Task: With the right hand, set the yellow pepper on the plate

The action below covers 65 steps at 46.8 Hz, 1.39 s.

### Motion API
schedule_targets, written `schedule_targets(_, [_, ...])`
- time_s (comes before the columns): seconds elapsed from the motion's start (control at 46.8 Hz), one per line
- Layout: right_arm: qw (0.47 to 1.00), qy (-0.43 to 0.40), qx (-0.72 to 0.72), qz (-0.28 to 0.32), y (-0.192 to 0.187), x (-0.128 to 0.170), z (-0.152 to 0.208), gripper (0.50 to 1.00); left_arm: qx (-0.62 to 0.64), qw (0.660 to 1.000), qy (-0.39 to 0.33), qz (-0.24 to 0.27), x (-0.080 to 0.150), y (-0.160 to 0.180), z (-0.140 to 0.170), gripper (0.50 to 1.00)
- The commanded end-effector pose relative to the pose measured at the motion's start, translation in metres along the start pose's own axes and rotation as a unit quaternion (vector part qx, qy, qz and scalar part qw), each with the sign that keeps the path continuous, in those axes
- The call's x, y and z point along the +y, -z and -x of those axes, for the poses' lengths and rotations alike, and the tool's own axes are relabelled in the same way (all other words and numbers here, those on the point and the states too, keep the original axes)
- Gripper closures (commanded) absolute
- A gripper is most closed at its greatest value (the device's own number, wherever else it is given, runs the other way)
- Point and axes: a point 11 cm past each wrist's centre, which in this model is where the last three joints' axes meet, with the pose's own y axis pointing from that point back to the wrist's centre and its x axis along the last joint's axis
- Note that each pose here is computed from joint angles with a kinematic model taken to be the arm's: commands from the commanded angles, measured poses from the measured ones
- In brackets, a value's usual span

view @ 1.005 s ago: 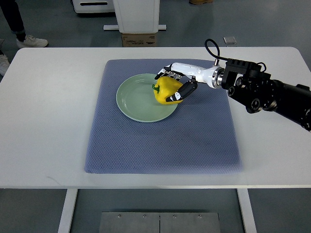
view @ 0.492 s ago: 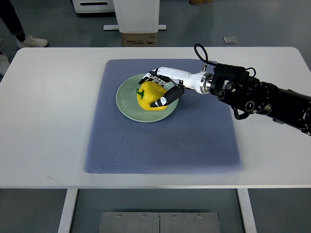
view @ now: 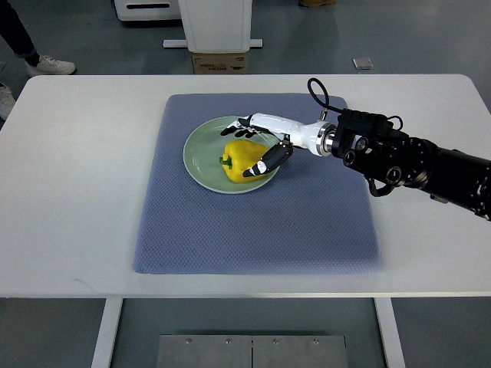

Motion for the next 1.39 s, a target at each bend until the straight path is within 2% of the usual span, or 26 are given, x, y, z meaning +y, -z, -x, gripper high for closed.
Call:
schedule_targets(0.0, [1.0,-0.002,0.0,-0.001,0.001,0.0,-0.001,0.5,0.0,1.0,0.0,0.0,0.0,0.0,0.0,0.5])
schedule_targets(0.278, [0.995,-0.063,-0.058,-0.059,0.032,-0.006,-0.028,0.5,0.0,1.0,0.0,0.0,0.0,0.0,0.0,0.5])
schedule_targets(0.599, [0.97,-0.127,-0.179,-0.107,0.03,-0.004,-0.03,0.5,0.0,1.0,0.001,0.0,0.0,0.0,0.001,0.5])
schedule_targets(0.748, [0.937,-0.177,-0.258,-0.152,0.037,0.003,-0.049,0.5,0.0,1.0,0.0,0.0,0.0,0.0,0.0,0.5])
schedule_targets(0.919, [0.915,-0.171,-0.338,-0.138,0.027,0.004,-0.049,0.5,0.0,1.0,0.0,0.0,0.0,0.0,0.0,0.5])
schedule_targets(1.219, [0.825,-0.212,-0.511,-0.116,-0.008,0.012,-0.044,0.5,0.0,1.0,0.0,0.0,0.0,0.0,0.0,0.5])
schedule_targets(1.368, [0.757,-0.244,-0.591,-0.135,-0.026,0.02,-0.041,0.5,0.0,1.0,0.0,0.0,0.0,0.0,0.0,0.5])
